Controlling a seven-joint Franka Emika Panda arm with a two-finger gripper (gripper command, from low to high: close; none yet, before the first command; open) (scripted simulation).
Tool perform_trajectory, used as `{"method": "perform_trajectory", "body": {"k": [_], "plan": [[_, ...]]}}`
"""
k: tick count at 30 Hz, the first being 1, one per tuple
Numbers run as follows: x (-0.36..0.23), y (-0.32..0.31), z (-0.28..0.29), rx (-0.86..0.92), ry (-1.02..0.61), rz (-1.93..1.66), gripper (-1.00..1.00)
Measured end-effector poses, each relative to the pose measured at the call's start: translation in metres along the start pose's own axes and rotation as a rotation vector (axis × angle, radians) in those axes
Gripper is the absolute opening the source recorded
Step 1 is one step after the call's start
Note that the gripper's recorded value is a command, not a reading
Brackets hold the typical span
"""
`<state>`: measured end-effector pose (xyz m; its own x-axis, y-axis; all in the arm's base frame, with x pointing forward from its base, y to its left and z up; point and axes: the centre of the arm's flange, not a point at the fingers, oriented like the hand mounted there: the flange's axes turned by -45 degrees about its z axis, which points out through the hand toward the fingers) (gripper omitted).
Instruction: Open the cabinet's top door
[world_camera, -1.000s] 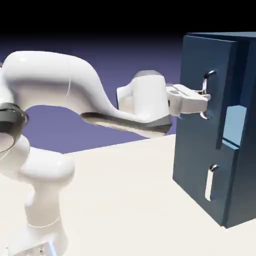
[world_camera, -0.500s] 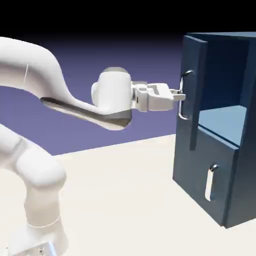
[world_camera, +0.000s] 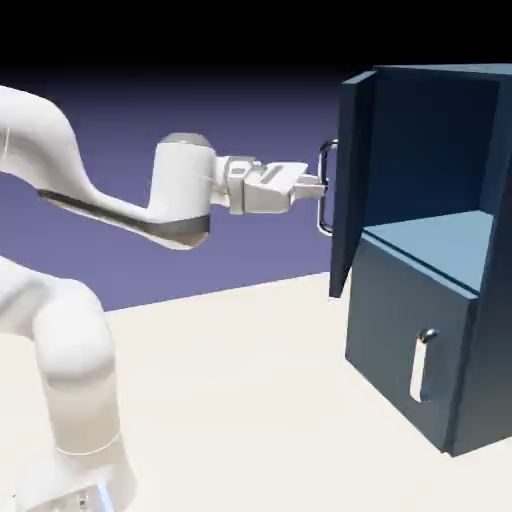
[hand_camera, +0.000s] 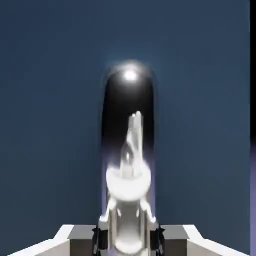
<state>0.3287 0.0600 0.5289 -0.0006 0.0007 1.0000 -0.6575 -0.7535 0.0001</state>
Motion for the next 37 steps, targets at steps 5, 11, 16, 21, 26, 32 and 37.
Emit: {"method": "perform_trajectory", "body": {"k": [5,11,16,21,26,32,37], "plan": [[0.000,-0.020,-0.035,-0.123,0.000,0.000,-1.00],[0.000,-0.051,-0.075,-0.277,0.000,0.000,-1.00],[0.000,-0.082,-0.104,-0.406,0.000,0.000,-1.00],[0.000,-0.114,-0.129,-0.531,-0.001,0.000,-1.00],[0.000,-0.144,-0.146,-0.636,-0.001,0.000,-1.00],[0.000,-0.167,-0.157,-0.715,-0.001,0.000,-1.00],[0.000,-0.178,-0.160,-0.752,-0.001,0.000,-1.00]]}}
